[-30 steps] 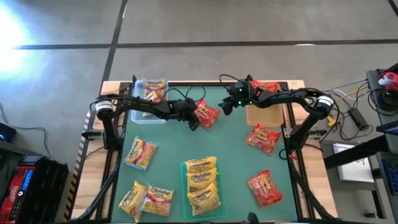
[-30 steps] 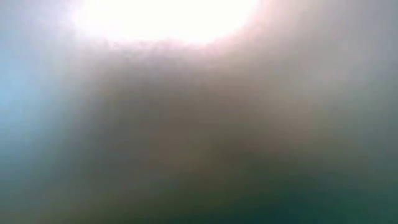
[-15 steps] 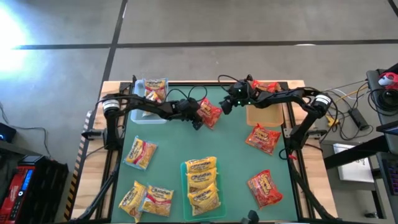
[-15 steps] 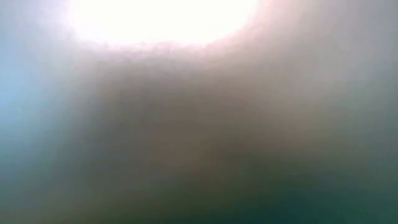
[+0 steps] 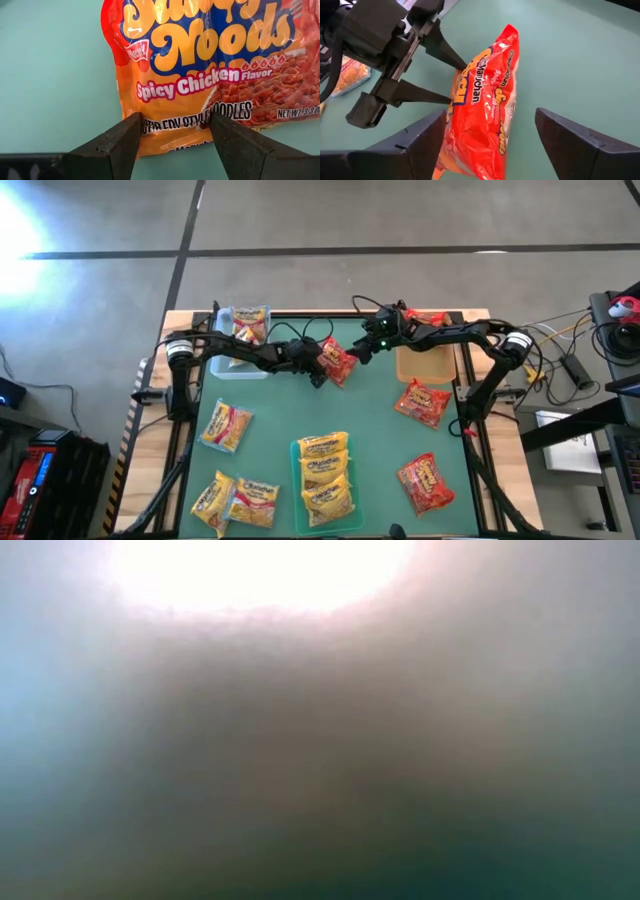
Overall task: Sort Maruchan noodles
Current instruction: Put the top red noodle pack into the orange bin
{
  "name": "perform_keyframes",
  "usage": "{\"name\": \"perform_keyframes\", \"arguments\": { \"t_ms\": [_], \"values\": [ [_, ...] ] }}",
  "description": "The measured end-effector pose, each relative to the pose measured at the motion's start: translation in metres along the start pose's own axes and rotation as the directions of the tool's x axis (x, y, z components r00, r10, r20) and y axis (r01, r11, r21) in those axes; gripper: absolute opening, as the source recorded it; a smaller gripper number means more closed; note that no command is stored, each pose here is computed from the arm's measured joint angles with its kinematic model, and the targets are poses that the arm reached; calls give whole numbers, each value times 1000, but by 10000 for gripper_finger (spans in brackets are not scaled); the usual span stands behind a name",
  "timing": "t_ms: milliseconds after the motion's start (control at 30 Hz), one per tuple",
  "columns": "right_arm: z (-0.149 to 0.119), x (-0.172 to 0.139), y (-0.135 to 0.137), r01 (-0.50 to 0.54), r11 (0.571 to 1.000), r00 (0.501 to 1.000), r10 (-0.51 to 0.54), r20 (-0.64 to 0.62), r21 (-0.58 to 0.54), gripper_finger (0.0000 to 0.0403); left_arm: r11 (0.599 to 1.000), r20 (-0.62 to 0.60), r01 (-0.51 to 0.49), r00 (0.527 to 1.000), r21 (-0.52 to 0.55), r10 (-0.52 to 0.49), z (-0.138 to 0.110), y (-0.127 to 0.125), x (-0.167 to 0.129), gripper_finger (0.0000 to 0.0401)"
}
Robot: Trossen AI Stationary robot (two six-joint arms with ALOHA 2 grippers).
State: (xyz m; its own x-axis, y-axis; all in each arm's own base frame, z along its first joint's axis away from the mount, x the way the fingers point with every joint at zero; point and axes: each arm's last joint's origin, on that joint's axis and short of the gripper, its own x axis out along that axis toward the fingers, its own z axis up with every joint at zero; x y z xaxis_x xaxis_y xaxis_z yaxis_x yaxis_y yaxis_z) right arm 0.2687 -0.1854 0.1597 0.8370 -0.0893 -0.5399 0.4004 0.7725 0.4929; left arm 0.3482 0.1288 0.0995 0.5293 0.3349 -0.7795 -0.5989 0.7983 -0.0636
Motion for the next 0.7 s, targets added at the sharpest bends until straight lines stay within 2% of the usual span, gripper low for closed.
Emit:
{"name": "perform_keyframes", "arguments": {
  "t_ms": [133, 333, 700],
  "values": [
    [-4, 5, -4, 6, 999, 1000, -5, -18, 41, 313, 1000, 2, -1, 1000, -3, 1, 0, -1, 0, 223],
    [-12, 17, -10, 18, 994, 998, -12, -60, 109, 310, 1000, 7, 0, 1000, -3, 0, 0, -1, 0, 223],
    [-6, 24, 10, -39, 997, 998, 42, -52, 66, 309, 1000, 12, 2, 1000, -2, -2, 0, -1, 1, 223]
  ]
}}
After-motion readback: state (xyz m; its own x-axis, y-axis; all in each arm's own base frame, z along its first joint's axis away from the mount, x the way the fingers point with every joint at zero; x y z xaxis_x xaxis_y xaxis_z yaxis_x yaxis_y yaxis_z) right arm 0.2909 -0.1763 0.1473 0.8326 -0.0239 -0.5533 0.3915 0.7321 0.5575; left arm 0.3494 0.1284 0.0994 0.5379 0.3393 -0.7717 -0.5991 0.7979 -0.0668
